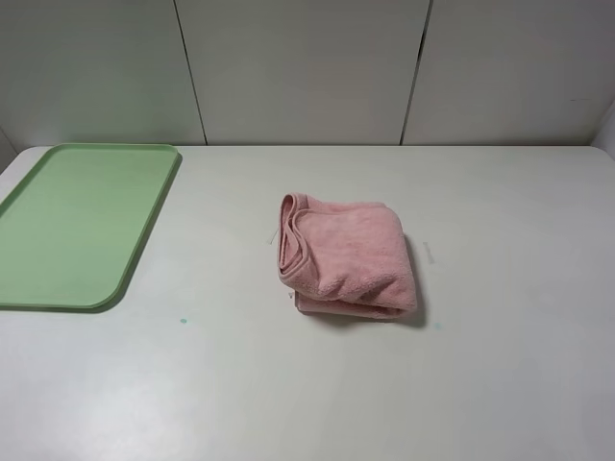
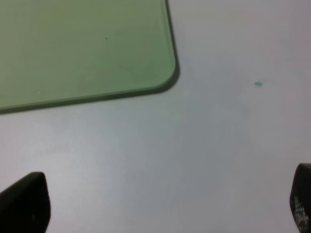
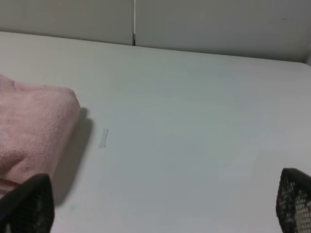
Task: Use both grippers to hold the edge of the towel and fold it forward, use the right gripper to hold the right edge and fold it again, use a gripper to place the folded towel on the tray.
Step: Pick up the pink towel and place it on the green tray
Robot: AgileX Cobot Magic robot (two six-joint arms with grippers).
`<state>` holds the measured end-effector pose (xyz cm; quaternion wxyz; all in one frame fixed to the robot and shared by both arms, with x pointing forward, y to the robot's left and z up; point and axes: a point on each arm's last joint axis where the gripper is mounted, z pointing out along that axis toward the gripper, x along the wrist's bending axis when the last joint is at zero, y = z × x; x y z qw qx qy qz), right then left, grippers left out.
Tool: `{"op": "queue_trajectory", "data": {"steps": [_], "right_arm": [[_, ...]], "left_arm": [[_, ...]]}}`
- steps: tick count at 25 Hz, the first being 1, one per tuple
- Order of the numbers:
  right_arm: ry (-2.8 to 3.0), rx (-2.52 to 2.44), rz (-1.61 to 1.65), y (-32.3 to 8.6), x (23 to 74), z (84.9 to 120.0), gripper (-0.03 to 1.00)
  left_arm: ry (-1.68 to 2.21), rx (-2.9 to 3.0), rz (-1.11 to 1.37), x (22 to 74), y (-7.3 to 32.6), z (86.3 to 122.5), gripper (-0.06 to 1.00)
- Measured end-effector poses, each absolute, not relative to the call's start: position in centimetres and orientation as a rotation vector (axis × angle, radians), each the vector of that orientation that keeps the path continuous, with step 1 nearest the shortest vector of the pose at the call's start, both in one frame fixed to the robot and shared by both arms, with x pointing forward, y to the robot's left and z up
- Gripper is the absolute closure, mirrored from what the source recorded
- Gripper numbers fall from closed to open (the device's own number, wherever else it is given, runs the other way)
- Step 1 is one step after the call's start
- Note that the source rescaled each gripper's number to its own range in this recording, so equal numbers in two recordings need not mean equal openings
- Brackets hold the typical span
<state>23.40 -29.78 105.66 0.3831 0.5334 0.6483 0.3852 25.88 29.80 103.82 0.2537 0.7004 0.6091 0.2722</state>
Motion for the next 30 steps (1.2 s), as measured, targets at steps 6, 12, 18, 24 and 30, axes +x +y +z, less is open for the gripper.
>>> {"op": "queue_trajectory", "data": {"steps": [6,12,18,24,30], "right_arm": [[1.654,1.359,0.980,-29.79,23.40,105.65,-0.03],[1.650,1.365,0.981,-29.81,23.41,105.65,-0.03],[1.645,1.374,0.987,-29.81,23.41,105.65,-0.03],[1.609,1.418,0.990,-30.00,23.42,105.64,-0.03],[1.463,1.608,1.077,-30.29,23.45,105.65,-0.03]], "left_arm": [[1.655,1.903,0.740,25.88,29.80,103.82,-0.04],[1.655,1.903,0.740,25.88,29.80,103.82,-0.04],[1.655,1.903,0.740,25.88,29.80,103.82,-0.04],[1.655,1.903,0.740,25.88,29.80,103.82,-0.04],[1.655,1.903,0.740,25.88,29.80,103.82,-0.04]]}}
